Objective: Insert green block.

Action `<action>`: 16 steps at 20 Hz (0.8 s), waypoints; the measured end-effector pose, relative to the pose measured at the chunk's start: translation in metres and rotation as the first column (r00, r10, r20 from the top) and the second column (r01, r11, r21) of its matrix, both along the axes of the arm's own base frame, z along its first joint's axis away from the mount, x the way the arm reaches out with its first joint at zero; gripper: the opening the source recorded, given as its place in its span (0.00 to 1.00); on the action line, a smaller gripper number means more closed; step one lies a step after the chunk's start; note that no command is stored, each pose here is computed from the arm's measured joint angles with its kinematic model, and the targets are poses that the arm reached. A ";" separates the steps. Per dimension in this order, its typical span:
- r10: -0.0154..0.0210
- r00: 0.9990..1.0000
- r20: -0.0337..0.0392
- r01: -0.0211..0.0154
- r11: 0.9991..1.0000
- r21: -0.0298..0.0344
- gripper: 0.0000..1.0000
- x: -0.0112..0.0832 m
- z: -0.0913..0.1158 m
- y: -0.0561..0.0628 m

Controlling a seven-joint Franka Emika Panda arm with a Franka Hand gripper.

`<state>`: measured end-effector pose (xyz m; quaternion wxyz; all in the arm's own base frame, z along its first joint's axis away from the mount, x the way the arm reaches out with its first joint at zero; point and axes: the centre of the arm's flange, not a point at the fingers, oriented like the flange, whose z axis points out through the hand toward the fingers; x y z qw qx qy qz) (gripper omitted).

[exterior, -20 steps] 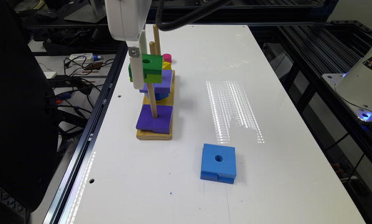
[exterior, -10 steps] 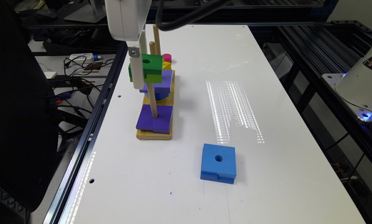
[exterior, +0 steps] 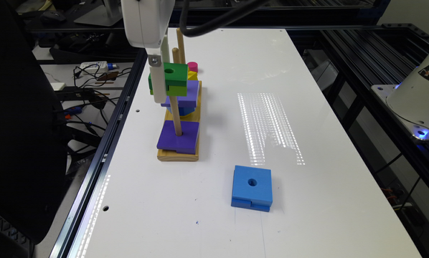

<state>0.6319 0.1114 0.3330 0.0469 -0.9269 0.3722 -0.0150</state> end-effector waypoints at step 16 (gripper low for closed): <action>0.005 1.000 -0.014 -0.005 1.000 -0.002 0.00 0.0032 -0.032 0.000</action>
